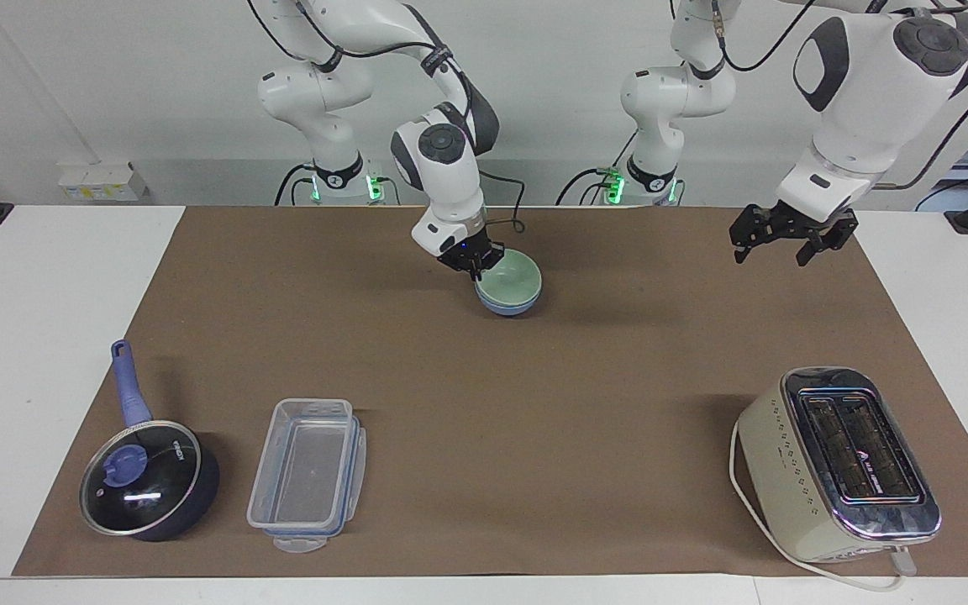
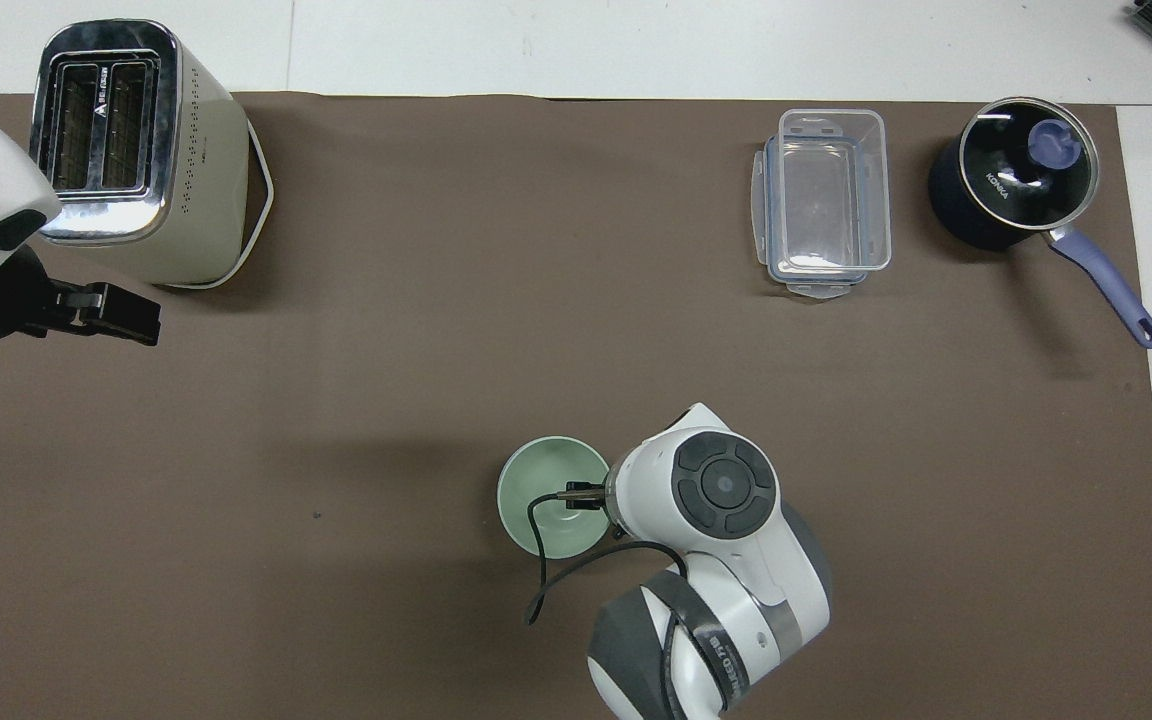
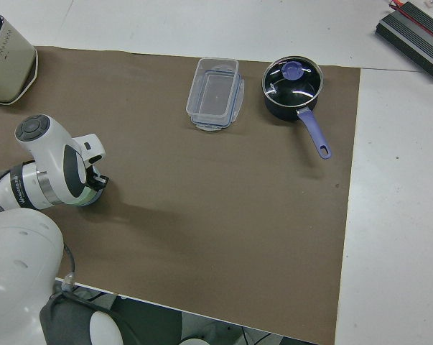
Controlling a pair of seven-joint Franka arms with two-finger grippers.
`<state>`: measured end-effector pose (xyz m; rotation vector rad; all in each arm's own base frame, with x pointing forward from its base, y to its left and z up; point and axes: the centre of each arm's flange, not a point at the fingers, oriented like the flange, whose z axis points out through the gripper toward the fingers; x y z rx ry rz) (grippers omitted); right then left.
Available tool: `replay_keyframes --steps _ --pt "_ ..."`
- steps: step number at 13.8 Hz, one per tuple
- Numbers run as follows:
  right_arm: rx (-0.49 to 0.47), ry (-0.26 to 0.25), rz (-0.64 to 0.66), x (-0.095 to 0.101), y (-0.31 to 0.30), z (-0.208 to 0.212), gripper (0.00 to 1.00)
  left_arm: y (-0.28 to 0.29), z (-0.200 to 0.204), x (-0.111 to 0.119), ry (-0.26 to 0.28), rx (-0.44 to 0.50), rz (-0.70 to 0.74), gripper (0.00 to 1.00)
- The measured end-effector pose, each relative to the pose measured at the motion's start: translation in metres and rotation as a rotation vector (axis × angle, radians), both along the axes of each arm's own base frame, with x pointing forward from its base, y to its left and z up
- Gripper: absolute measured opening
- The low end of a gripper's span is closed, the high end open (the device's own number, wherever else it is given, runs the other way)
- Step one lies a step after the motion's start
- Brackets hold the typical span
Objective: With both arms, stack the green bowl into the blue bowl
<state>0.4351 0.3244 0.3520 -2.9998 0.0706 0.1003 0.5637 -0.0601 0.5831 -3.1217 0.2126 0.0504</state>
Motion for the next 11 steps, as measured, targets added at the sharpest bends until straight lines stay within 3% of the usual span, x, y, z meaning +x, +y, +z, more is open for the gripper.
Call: replay_keyframes --steps 1,3,4,8,11 --pt "0.001 -0.001 0.000 0.000 0.000 0.001 0.27 0.000 0.000 0.000 0.000 0.000 0.000 1.00" --pt "0.007 -0.010 0.000 0.002 0.002 0.005 0.31 0.000 0.000 0.000 0.000 0.000 0.000 1.00" --pt "0.014 -0.021 -0.001 0.005 0.003 0.011 0.38 0.000 0.000 0.000 0.000 0.000 0.000 1.00" --pt "0.042 -0.085 -0.038 0.019 -0.013 0.056 0.82 0.000 0.000 0.000 0.000 0.000 0.000 1.00" --pt "0.003 -0.131 -0.072 0.028 -0.056 0.101 0.94 0.000 0.000 0.000 0.000 0.000 0.000 1.00"
